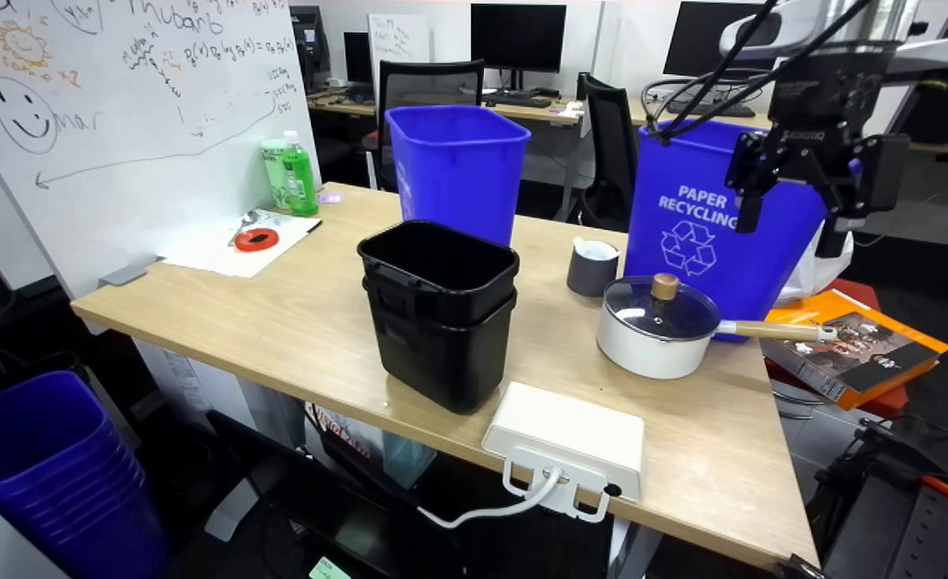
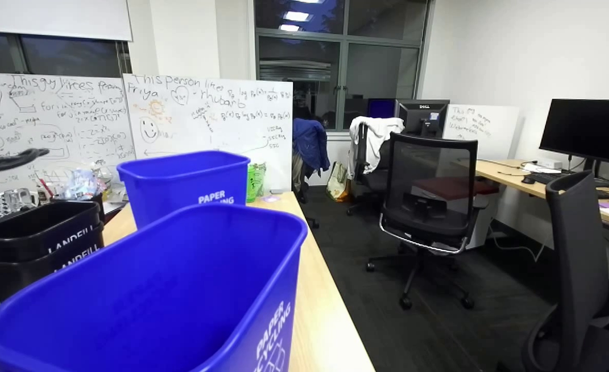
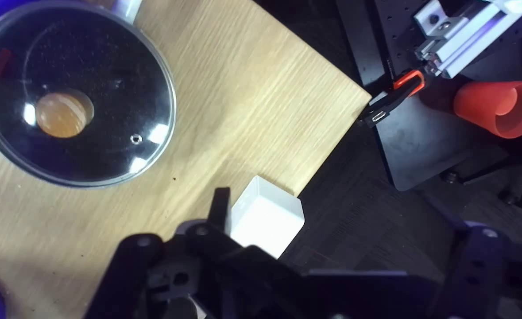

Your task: Uncover the pot and put the lid on the table

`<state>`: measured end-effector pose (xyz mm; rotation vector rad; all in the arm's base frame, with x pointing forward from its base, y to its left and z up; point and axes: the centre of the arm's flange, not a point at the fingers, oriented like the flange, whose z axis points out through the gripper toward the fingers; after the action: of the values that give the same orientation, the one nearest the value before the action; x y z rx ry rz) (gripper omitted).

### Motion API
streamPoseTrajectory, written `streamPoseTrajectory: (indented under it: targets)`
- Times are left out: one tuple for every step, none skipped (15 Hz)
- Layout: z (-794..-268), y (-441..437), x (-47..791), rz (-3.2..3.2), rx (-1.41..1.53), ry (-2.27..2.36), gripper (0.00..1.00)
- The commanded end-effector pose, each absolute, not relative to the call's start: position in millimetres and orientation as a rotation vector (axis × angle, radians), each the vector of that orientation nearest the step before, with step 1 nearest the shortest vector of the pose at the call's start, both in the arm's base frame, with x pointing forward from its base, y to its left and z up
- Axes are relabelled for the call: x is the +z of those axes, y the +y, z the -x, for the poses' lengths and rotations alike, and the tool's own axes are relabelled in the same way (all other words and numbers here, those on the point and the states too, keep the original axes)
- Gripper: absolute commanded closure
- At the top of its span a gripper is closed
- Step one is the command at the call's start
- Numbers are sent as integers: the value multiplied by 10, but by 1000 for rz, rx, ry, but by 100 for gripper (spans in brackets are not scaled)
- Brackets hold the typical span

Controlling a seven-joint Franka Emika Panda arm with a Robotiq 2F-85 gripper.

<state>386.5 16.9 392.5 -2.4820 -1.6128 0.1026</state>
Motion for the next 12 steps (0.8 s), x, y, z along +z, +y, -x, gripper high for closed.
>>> streamPoseTrajectory:
  targets:
    - [-3951,221,3611,2329,29,-1808,0]
    - [-3958,222,3528,2283,42,-1873,0]
    - [-3960,208,3426,2236,65,-1955,0]
    - [-3973,196,3334,2196,80,-2018,0]
    - [-3985,189,3257,2164,84,-2068,0]
    - [-4008,186,3184,2144,82,-2115,0]
    - [-4045,187,3126,2131,77,-2162,0]
    - [-4097,186,3070,2123,77,-2219,0]
    - [-4144,186,3029,2120,78,-2268,0]
    - [-4191,180,2996,2120,66,-2316,0]
    - [-4229,182,2978,2134,46,-2324,0]
    - [-4256,179,2961,2150,30,-2337,0]
